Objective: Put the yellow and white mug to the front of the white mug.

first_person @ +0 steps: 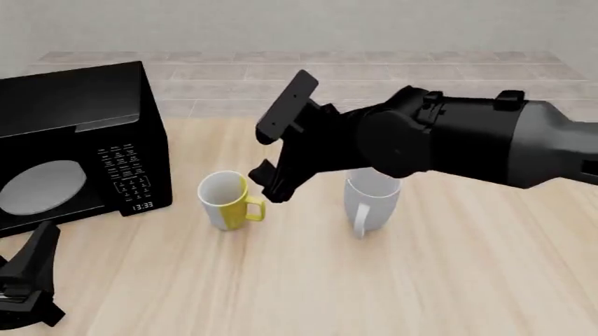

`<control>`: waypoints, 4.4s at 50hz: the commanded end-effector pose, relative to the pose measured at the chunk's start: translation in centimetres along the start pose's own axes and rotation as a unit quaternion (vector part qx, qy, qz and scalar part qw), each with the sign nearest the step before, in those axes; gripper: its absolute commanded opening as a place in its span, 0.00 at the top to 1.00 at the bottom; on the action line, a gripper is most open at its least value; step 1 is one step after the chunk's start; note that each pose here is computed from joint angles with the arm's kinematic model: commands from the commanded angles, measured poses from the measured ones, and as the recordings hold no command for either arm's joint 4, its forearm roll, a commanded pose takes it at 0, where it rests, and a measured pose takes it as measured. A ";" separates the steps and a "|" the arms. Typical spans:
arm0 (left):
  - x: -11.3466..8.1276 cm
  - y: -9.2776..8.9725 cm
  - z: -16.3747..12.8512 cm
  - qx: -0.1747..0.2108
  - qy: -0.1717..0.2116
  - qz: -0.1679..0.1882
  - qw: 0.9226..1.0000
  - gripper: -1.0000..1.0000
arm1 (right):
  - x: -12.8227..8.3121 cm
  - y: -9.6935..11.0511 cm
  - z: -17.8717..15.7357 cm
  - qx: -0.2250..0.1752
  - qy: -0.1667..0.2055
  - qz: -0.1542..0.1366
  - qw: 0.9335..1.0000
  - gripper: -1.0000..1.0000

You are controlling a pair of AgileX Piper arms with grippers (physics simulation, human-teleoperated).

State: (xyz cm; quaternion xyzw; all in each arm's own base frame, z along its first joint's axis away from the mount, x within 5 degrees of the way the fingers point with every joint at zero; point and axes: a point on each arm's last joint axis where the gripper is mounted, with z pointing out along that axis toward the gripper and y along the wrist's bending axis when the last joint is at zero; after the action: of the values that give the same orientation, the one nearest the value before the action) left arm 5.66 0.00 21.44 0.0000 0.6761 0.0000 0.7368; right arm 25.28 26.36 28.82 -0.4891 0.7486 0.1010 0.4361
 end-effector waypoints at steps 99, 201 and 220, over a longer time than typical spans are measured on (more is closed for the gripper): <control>0.0 0.0 0.0 0.000 0.000 0.000 1.000 0.00 | 4.5 1.5 11.7 -0.026 0.088 0.048 0.995 1.00; 0.0 0.0 0.0 0.000 0.000 0.000 1.000 0.00 | 9.8 -19.7 1.6 0.197 0.078 0.220 0.952 1.00; 0.0 0.0 0.0 0.000 0.000 0.000 1.000 0.00 | 12.3 -21.3 2.9 0.213 0.085 0.245 0.942 1.00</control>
State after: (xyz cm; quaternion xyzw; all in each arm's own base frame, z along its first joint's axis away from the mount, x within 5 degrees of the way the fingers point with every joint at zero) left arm 5.66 0.00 21.44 0.0000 0.6761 0.0000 0.7368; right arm 41.77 10.13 24.49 -0.2156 0.8800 -0.0014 0.4232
